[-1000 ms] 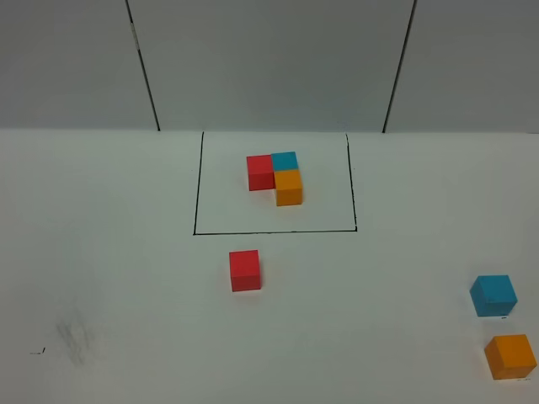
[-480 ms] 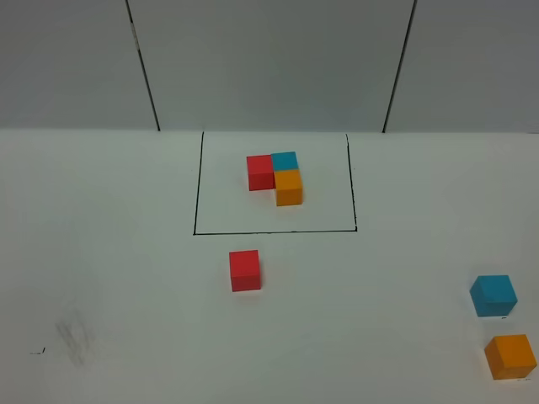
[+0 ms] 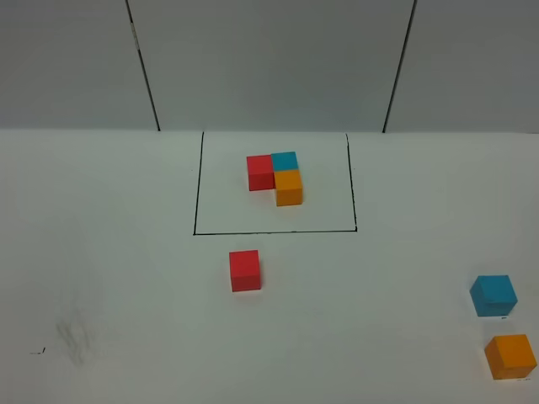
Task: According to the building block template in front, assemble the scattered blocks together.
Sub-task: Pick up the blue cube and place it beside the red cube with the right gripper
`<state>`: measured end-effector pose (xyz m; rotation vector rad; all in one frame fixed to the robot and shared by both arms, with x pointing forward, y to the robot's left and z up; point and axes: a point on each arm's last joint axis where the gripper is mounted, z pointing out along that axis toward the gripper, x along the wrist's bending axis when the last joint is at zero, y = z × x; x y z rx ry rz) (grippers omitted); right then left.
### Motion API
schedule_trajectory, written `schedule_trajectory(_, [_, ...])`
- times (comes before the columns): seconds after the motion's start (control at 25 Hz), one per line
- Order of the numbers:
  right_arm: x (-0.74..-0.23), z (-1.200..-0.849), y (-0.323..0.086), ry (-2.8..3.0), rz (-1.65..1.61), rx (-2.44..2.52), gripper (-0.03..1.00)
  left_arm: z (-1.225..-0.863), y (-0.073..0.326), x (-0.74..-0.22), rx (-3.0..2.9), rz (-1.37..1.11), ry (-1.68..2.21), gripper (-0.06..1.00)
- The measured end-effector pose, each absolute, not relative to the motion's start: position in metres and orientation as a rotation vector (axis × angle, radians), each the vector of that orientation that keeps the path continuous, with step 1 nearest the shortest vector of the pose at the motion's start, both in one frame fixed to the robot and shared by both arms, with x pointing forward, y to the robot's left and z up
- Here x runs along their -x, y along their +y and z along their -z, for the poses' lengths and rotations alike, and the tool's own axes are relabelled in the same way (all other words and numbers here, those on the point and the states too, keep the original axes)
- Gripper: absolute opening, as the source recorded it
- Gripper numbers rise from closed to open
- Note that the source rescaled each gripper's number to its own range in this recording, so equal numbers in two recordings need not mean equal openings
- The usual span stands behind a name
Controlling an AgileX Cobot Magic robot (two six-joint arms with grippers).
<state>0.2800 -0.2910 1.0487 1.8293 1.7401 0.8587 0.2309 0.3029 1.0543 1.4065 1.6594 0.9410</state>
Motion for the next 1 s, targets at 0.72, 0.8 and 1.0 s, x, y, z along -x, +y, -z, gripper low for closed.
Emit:
schedule_trajectory(0.72, [-0.375,-1.099,-0.291,2.11,-0.522,-1.875,0.0,-1.054,0.303,-0.231,-1.407,-0.941,1.659,0.94])
schedule_trajectory(0.8, [-0.383,-1.093,-0.291,2.143,-0.478,-1.907,0.0,-1.054,0.303,-0.231,-1.407,-0.941,1.659,0.94])
schedule_trajectory(1.0, [-0.395,-1.084,-0.292,2.2,-0.397,-1.907,0.0,-1.054,0.303,-0.231,-1.407,-0.941,1.659,0.94])
